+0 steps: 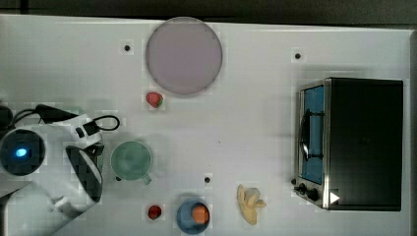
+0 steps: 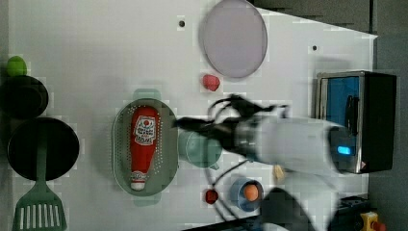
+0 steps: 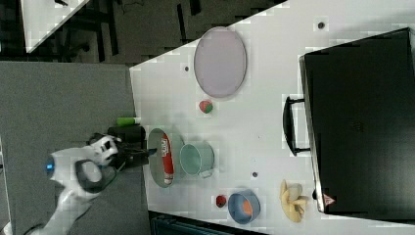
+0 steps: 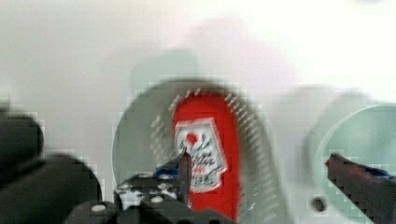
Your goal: Pick Ketchup from the table and place it in strainer.
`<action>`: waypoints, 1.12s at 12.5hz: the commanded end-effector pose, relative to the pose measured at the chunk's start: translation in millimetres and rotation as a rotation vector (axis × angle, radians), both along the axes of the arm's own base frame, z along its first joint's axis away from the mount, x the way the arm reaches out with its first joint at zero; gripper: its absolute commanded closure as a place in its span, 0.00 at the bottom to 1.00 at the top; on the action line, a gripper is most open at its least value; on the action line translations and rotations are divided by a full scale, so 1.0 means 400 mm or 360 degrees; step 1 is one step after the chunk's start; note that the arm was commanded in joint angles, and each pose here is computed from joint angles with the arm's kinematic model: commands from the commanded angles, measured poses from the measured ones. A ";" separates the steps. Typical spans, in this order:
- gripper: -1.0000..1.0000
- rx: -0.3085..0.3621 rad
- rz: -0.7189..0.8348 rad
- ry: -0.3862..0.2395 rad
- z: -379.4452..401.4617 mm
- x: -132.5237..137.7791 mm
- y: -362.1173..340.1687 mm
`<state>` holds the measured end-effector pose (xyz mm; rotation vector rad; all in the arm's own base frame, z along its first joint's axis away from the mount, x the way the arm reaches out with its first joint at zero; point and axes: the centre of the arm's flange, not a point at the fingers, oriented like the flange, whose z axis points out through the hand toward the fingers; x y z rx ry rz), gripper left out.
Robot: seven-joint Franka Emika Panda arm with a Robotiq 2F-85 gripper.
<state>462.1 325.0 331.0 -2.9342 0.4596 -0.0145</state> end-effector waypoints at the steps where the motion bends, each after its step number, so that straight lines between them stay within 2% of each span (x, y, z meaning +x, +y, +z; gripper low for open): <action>1: 0.00 -0.0057 -0.0377 -0.0159 0.271 0.087 -0.170; 3: 0.00 -0.0108 -0.0574 -0.0077 0.392 0.088 -0.300; 6: 0.00 -0.0115 -0.0799 0.0054 0.560 0.066 -0.492; 9: 0.00 -0.0106 -0.0934 0.0123 0.668 0.042 -0.657; 11: 0.00 -0.0108 -0.0934 0.0103 0.689 0.045 -0.739; 14: 0.00 -0.0228 -0.0916 0.0081 0.669 0.059 -0.795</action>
